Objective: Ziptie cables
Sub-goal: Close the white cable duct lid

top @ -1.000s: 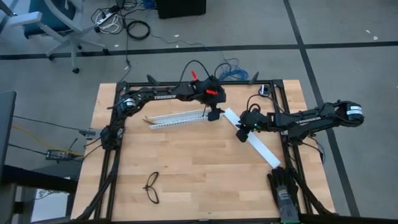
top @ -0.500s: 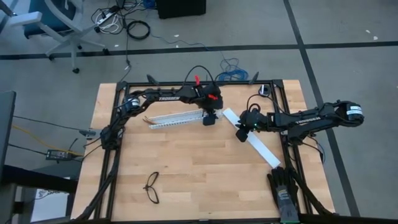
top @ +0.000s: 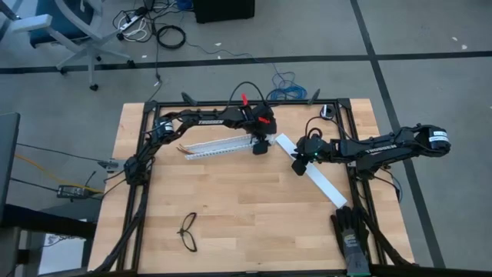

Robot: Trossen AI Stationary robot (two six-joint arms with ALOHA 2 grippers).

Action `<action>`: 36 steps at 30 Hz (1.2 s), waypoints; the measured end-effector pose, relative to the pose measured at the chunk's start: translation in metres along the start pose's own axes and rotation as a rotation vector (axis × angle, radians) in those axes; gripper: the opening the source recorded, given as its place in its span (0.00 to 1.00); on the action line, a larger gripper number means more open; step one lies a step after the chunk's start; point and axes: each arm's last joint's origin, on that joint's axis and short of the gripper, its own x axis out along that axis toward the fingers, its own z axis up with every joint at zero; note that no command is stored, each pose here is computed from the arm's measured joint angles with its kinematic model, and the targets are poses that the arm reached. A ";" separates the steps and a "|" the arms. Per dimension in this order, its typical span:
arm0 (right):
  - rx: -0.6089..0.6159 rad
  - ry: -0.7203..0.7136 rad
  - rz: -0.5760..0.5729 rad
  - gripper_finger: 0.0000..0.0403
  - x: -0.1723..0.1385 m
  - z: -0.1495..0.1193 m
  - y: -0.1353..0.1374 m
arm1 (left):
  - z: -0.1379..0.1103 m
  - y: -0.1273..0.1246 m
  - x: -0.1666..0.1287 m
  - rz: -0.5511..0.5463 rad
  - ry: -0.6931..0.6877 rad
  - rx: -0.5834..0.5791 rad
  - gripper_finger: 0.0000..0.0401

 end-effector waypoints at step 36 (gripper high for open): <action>-0.017 -0.003 -0.008 0.27 0.000 0.000 0.000 | 0.000 0.008 -0.007 -0.002 -0.028 -0.095 0.57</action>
